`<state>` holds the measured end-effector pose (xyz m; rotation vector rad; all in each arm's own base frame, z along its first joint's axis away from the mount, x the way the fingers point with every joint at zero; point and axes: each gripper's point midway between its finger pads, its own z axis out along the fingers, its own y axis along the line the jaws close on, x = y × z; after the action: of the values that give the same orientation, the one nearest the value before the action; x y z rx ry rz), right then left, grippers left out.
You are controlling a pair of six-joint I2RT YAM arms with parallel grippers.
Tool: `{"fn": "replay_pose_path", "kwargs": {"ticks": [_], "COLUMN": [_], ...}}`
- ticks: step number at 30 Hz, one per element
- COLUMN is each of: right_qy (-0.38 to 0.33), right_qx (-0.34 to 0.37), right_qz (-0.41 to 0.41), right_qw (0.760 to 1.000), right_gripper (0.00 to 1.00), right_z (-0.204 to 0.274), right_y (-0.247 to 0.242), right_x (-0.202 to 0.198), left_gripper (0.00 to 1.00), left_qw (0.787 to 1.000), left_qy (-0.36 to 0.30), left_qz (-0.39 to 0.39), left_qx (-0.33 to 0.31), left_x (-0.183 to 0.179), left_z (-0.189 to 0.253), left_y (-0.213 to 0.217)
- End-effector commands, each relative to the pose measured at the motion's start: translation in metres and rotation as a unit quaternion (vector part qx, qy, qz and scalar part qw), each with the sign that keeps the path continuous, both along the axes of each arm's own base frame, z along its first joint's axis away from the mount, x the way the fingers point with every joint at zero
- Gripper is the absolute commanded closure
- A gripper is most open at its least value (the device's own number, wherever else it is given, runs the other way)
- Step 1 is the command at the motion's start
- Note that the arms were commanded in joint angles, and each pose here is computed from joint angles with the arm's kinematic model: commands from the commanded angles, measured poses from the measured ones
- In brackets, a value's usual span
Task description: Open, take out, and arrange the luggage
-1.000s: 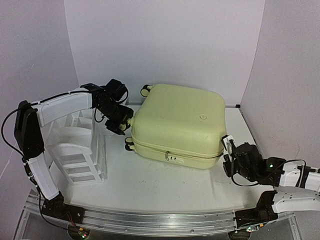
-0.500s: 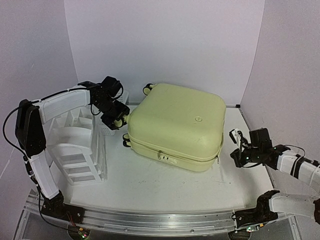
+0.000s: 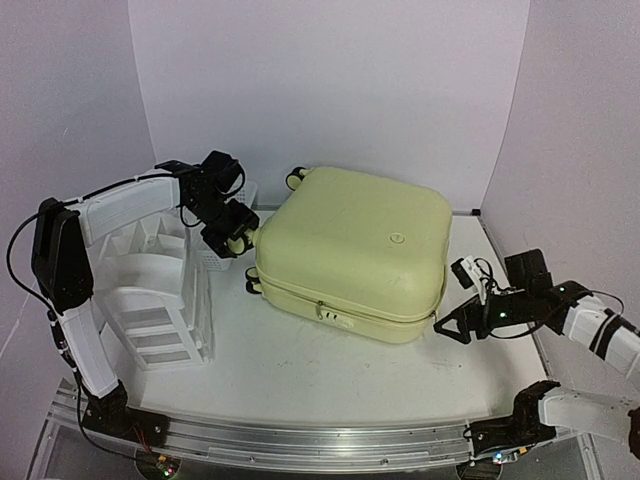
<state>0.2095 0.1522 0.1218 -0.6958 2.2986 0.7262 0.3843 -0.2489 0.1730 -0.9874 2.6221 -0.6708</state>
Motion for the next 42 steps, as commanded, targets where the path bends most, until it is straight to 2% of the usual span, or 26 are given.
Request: {"fn": "replay_pose_path", "kwargs": {"ticks": [1,7,16,20,30,35,42], "right_qy": [0.005,0.006,0.034,0.051,0.065,0.073,0.078], "right_qx": [0.024,0.086,0.138,0.154,0.162,0.158,0.17], "right_qz": [0.057,0.055,0.096,0.104,0.087,0.075,0.072], "right_qw": [0.998,0.995,0.985,0.981,0.981,0.982,0.98], "right_gripper": [0.19,0.2,0.31,0.44,0.56,0.59,0.7], "right_z": [-0.003,-0.001,-0.001,-0.001,0.001,-0.003,0.0], "right_y": [0.016,0.015,0.028,0.032,0.031,0.029,0.03], "right_x": [0.006,0.027,0.024,0.023,0.02,0.021,0.02], "left_gripper": [0.97,0.97,0.97,0.97,0.97,0.97,0.97], "left_qw": [0.995,0.995,0.994,0.994,0.994,0.994,0.994], "left_qy": [-0.049,-0.052,-0.06,-0.057,-0.061,-0.062,-0.065], "left_qz": [-0.077,-0.085,-0.085,-0.087,-0.086,-0.085,-0.084], "left_qx": [0.033,0.027,0.024,0.022,0.023,0.023,0.023], "left_x": [0.005,0.006,0.007,0.007,0.009,0.01,0.011], "left_z": [0.019,0.021,0.027,0.026,0.027,0.028,0.03], "left_y": [-0.003,-0.006,-0.006,-0.008,-0.008,-0.008,-0.008]}}
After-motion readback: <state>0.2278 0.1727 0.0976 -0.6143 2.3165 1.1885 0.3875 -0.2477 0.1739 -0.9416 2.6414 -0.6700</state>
